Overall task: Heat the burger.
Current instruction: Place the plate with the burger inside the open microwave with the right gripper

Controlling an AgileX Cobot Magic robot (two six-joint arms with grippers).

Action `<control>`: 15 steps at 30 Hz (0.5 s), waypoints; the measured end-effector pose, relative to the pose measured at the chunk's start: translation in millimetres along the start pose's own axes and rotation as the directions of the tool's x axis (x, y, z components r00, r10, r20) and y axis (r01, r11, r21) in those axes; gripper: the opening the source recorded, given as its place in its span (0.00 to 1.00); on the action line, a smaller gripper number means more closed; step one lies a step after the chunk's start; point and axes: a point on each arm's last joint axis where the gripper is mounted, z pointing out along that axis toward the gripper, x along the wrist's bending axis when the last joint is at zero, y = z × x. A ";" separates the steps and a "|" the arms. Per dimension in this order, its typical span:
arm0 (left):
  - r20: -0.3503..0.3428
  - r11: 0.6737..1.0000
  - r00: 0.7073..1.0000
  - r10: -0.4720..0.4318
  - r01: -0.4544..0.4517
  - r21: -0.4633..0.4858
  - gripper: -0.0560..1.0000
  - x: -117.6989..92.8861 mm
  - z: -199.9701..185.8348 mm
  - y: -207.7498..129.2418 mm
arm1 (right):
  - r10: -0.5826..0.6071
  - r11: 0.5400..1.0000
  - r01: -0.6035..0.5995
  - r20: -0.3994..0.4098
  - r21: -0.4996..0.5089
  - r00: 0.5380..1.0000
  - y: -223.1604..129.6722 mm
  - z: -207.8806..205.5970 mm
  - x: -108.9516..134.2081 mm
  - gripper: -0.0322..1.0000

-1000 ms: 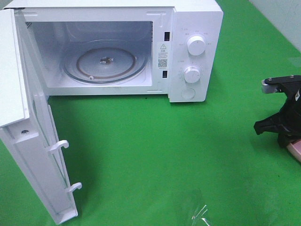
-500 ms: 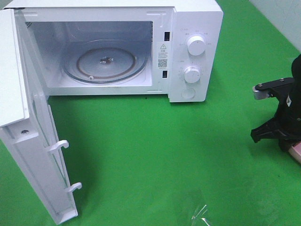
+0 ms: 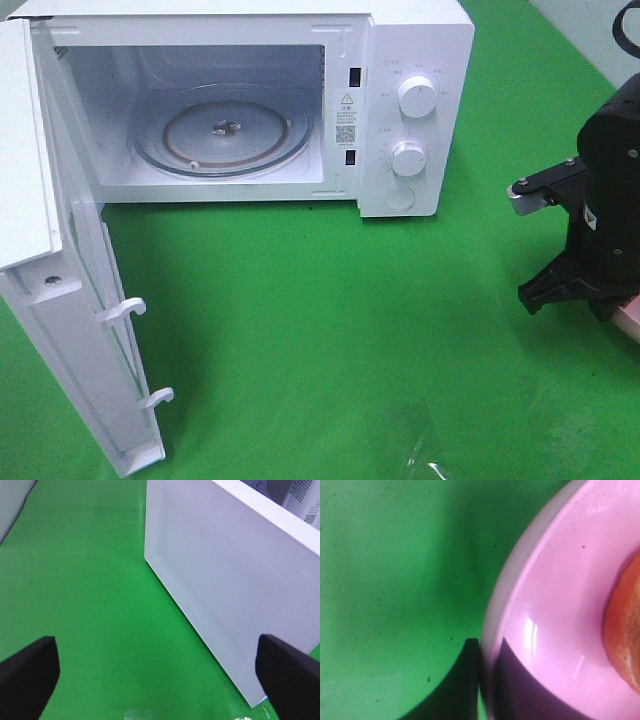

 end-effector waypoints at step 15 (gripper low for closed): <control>0.000 1.000 1.000 0.000 0.000 0.000 0.99 0.0 0.0 0.0 | -0.090 0.994 0.093 0.047 -0.056 0.995 -33.2 -38.6 23.8 0.08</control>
